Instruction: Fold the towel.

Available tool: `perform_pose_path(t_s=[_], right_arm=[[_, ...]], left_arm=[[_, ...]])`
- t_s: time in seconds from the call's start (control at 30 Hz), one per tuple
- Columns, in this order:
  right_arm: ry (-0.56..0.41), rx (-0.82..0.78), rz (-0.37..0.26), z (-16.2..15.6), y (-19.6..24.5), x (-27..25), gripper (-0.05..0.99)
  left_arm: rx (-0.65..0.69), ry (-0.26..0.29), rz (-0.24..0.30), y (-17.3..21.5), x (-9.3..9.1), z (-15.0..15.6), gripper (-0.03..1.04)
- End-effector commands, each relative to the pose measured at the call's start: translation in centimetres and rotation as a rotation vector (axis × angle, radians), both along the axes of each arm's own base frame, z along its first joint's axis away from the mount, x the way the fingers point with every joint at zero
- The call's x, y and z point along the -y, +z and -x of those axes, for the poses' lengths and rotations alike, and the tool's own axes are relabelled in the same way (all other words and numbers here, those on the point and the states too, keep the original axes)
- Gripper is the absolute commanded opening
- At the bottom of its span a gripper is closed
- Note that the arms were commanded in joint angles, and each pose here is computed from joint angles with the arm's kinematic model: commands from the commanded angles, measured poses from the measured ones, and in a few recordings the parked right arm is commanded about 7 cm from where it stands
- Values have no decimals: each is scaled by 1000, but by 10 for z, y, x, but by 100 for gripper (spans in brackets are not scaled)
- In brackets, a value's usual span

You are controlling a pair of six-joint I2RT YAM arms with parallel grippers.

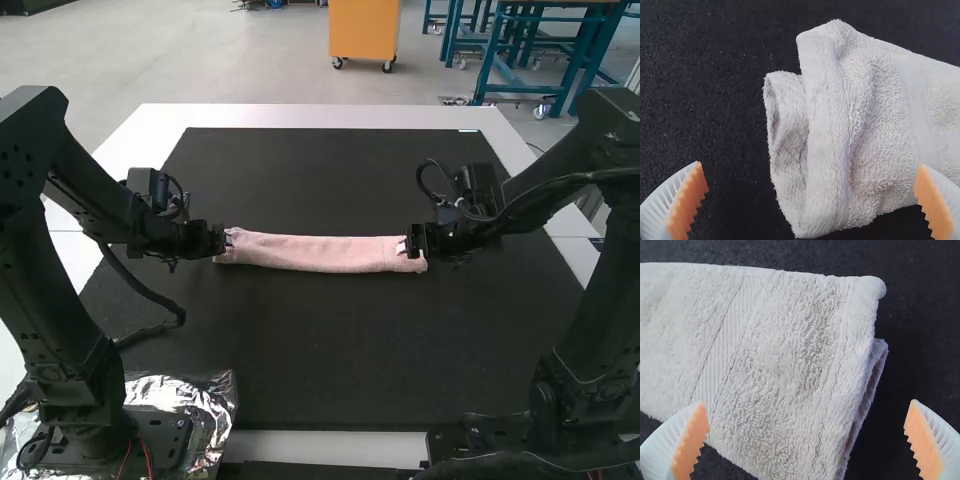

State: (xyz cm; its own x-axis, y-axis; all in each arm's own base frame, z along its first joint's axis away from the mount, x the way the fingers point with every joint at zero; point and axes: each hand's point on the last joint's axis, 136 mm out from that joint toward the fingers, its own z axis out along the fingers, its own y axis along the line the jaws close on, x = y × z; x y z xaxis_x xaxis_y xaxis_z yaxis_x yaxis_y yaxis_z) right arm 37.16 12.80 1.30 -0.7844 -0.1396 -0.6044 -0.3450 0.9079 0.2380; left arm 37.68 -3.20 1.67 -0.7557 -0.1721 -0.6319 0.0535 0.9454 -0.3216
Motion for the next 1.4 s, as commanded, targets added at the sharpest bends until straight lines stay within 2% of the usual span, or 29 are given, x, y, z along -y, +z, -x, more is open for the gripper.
perform_pose_path(t_s=[0.0,0.4,0.53,0.57,0.63,0.83,1.0,1.2,1.37], right_arm=[[-15,66,-2,-12,19,-4,90],[-24,72,10,-34,-2,-6,89],[-16,58,15,-40,-12,-9,88],[-16,53,16,-40,-14,-9,85],[-12,52,16,-41,-17,-10,69],[30,40,-17,-36,-21,-18,-2],[24,39,-41,-36,-15,-13,-2],[-51,146,-82,-55,45,19,-3],[-28,159,-116,-52,77,15,-3]], left_arm=[[46,1,45,19,4,-12,97],[108,1,29,39,3,-21,97],[177,15,-19,55,-3,-30,97],[190,8,-29,59,-3,-31,97],[206,7,-50,63,-5,-33,97],[221,3,-57,71,-5,-36,97],[229,2,-57,73,-4,-37,97],[246,2,-58,78,-4,-41,97],[269,-5,-70,87,-5,-48,97]])
